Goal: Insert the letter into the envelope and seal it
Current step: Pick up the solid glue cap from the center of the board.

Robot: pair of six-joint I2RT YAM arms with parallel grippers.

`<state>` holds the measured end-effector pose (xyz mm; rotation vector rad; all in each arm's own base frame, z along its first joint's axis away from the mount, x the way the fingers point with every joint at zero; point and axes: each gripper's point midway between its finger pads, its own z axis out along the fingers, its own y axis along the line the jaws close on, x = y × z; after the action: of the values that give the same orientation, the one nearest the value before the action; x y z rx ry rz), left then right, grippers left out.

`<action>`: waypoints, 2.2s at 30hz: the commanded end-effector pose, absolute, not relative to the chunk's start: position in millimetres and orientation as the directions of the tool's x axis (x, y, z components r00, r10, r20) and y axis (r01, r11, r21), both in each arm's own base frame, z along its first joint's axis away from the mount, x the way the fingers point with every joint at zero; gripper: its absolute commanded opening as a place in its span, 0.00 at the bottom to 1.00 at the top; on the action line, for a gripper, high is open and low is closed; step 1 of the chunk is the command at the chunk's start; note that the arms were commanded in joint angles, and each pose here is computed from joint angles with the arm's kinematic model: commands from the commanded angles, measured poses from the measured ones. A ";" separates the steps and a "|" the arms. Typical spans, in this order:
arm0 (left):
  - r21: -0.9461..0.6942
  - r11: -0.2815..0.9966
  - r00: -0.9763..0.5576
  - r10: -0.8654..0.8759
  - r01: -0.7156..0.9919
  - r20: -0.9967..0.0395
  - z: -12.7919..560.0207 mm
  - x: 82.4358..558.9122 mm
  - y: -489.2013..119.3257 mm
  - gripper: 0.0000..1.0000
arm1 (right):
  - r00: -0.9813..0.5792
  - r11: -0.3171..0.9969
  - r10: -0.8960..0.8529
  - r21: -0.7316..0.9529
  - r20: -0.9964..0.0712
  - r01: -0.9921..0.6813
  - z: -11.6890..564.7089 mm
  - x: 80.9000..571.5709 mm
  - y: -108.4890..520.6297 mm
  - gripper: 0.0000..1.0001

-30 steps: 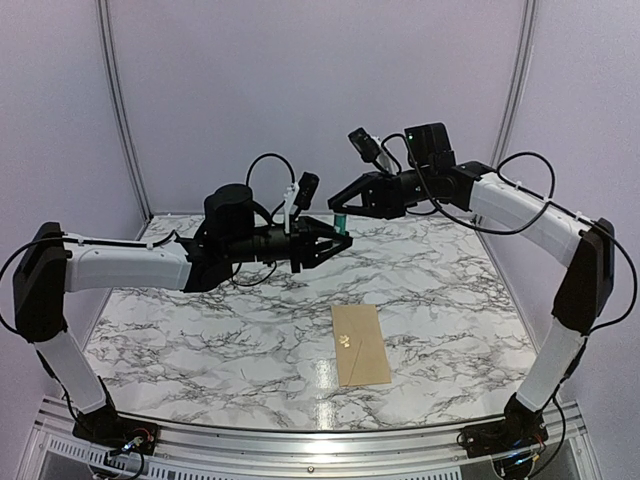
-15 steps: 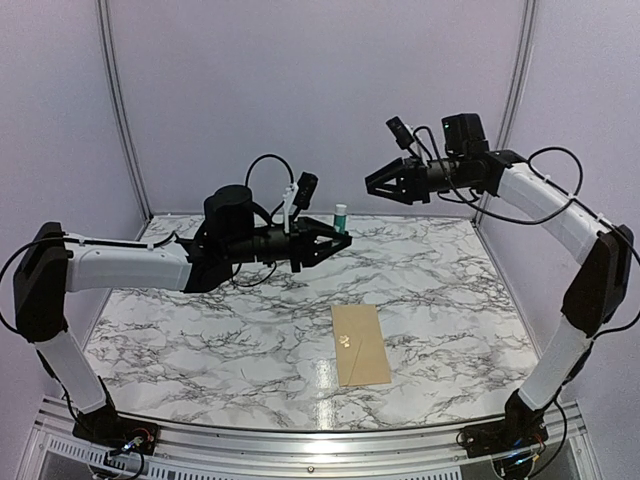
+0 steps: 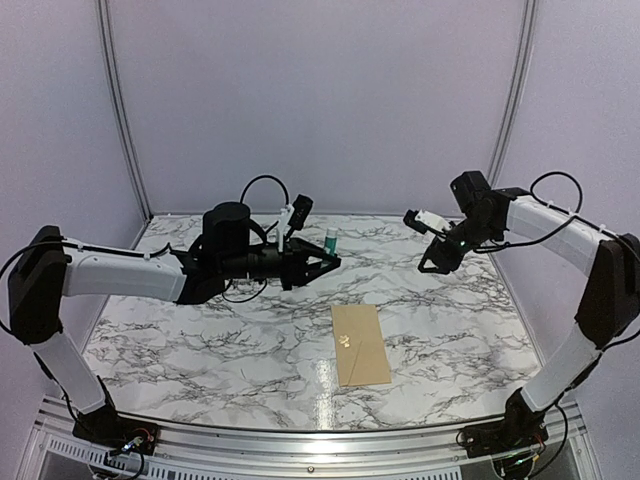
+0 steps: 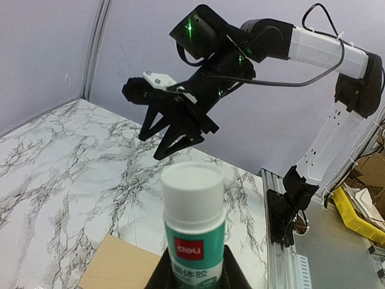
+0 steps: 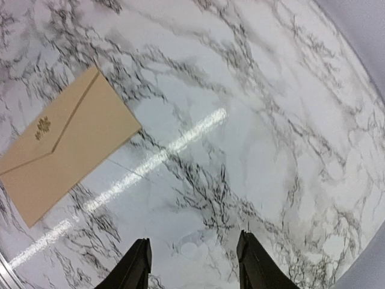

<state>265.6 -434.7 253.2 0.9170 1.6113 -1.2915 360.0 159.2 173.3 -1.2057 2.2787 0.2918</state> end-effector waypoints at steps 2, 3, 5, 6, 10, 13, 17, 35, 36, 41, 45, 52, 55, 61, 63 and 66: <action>-0.337 0.203 -0.351 0.039 0.920 -0.936 257.6 260.8 -425.9 0.14 | -0.533 0.606 -0.780 -0.184 -0.330 -0.773 130.3 356.6 114.1 0.51; -0.336 0.203 -0.351 0.041 0.920 -0.935 256.8 260.7 -425.6 0.14 | -0.539 0.606 -0.783 -0.183 -0.310 -0.774 124.0 354.3 111.5 0.54; -0.337 0.204 -0.352 0.043 0.919 -0.935 255.6 260.4 -425.7 0.13 | -0.552 0.608 -0.784 -0.174 -0.282 -0.775 113.0 350.9 108.4 0.54; -0.337 0.205 -0.353 0.044 0.919 -0.935 254.9 260.6 -426.0 0.13 | -0.557 0.610 -0.784 -0.172 -0.273 -0.773 108.5 350.1 107.3 0.55; -0.343 0.205 -0.359 0.048 0.917 -0.932 252.7 261.7 -427.0 0.13 | -0.577 0.612 -0.784 -0.137 -0.229 -0.779 90.0 346.2 106.0 0.55; -0.344 0.204 -0.361 0.051 0.917 -0.931 251.1 261.2 -427.6 0.13 | -0.586 0.612 -0.785 -0.109 -0.200 -0.783 79.3 342.3 106.9 0.57; -0.352 0.209 -0.370 0.054 0.912 -0.927 247.3 262.5 -427.6 0.14 | -0.596 0.614 -0.785 -0.086 -0.168 -0.785 65.2 337.6 106.8 0.57; -0.382 0.208 -0.402 0.063 0.901 -0.914 239.1 264.5 -432.2 0.13 | -0.614 0.620 -0.781 -0.023 -0.118 -0.784 32.7 331.8 108.8 0.37; -0.383 0.209 -0.403 0.063 0.900 -0.913 239.1 264.6 -432.2 0.13 | -0.614 0.620 -0.781 -0.022 -0.117 -0.784 32.5 331.9 109.0 0.35; -0.384 0.208 -0.405 0.065 0.899 -0.912 237.9 264.9 -432.9 0.14 | -0.620 0.625 -0.777 -0.017 -0.111 -0.781 31.5 331.1 108.7 0.26; -0.387 0.207 -0.408 0.067 0.898 -0.910 236.3 265.6 -433.8 0.13 | -0.623 0.628 -0.775 -0.019 -0.106 -0.778 31.3 331.1 107.7 0.19; -0.383 0.195 -0.405 0.087 0.903 -0.910 232.5 262.3 -434.1 0.14 | -0.589 0.601 -0.782 0.003 -0.202 -0.799 74.6 338.9 124.6 0.14; -0.382 0.179 -0.409 0.151 0.907 -0.900 219.1 254.4 -431.6 0.13 | -0.547 0.557 -0.774 0.067 -0.319 -0.828 114.9 341.8 149.5 0.14; -0.381 0.204 -0.428 0.306 0.902 -0.850 186.8 242.0 -419.7 0.11 | -0.436 0.356 -0.718 0.253 -0.543 -0.900 191.2 317.5 219.4 0.14; -0.353 0.224 -0.414 0.363 0.908 -0.835 180.3 240.0 -412.9 0.11 | -0.399 0.274 -0.698 0.293 -0.595 -0.916 209.1 305.4 242.1 0.14; -0.303 0.229 -0.378 0.464 0.925 -0.801 169.9 233.0 -402.3 0.10 | -0.355 0.166 -0.668 0.334 -0.654 -0.928 229.2 292.4 269.6 0.14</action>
<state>244.2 -418.3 174.5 1.1167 1.8932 -1.1856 332.5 227.4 194.4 -1.4344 2.2442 0.6766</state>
